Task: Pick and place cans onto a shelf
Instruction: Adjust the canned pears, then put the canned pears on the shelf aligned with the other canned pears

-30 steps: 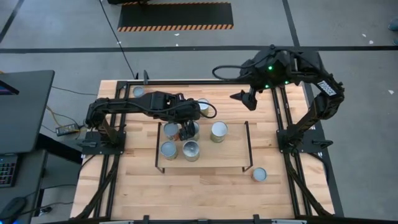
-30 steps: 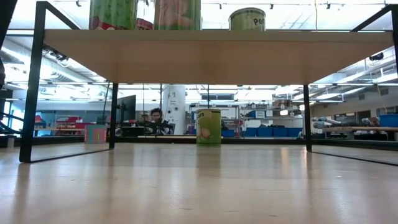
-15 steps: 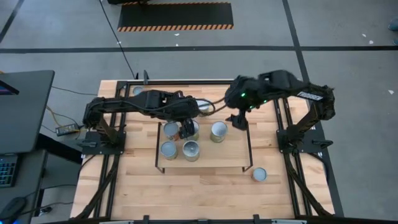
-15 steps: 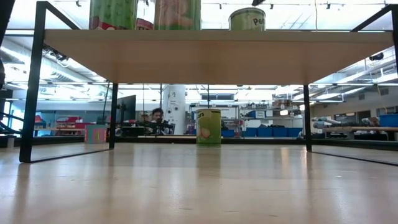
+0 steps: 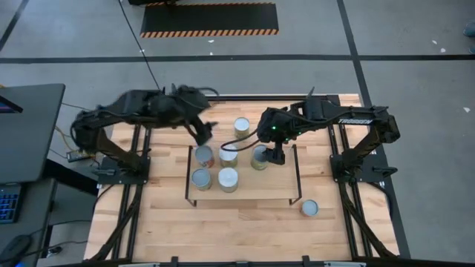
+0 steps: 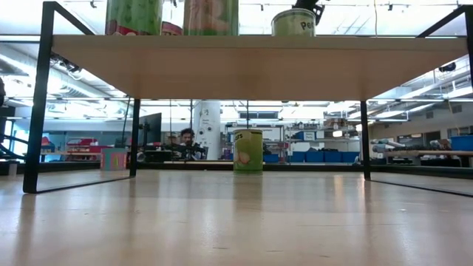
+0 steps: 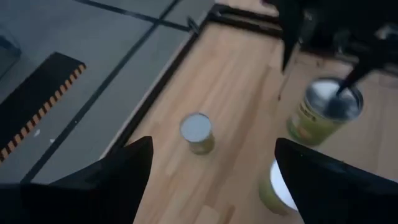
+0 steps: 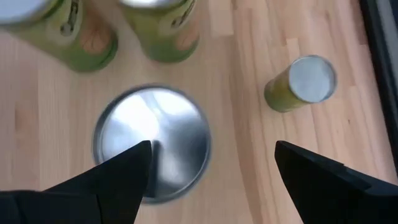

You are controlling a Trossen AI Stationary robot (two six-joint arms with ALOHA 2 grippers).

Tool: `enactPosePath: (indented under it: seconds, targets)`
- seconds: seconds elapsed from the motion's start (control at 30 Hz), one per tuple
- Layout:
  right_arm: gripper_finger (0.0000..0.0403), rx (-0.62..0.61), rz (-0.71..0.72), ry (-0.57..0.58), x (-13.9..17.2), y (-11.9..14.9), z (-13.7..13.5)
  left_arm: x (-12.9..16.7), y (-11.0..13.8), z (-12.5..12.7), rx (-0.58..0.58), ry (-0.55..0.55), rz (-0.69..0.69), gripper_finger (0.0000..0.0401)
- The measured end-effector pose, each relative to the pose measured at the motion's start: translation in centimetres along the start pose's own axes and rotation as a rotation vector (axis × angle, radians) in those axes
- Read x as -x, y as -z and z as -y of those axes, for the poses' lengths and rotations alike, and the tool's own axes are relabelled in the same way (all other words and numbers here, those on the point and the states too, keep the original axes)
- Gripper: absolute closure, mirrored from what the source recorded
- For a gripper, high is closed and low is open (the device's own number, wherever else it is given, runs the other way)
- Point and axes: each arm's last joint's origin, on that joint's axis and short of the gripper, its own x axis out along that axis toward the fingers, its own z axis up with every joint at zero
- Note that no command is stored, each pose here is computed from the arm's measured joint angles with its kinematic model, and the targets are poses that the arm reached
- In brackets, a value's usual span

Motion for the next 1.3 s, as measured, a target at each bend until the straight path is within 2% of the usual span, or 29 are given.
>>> enactPosePath:
  seconds: [0.23,0.53,1.0,1.13,1.3]
  targets:
    - [0.0054,0.011,0.026,-0.007,-1.4,0.1,-0.1,2.6,-0.2,-2.2,0.085,-0.023,0.093,0.0058]
    - [0.0054,-0.056,0.074,0.049,-1.7,-0.3,0.0,2.9,-0.2,-2.5,0.097,-0.026,0.107,0.0058]
    - [0.0054,-0.061,0.114,0.019,-1.8,-0.8,-0.1,2.9,-0.5,-2.4,0.108,-0.023,0.130,0.0058]
    - [0.0054,-0.060,0.182,-0.035,-0.3,-1.7,-0.2,2.9,-0.5,-2.4,0.110,-0.022,0.135,0.0058]
    - [0.0054,-0.077,0.319,-0.016,2.5,-3.4,1.5,3.2,-0.9,-2.9,0.122,-0.026,0.176,0.0058]
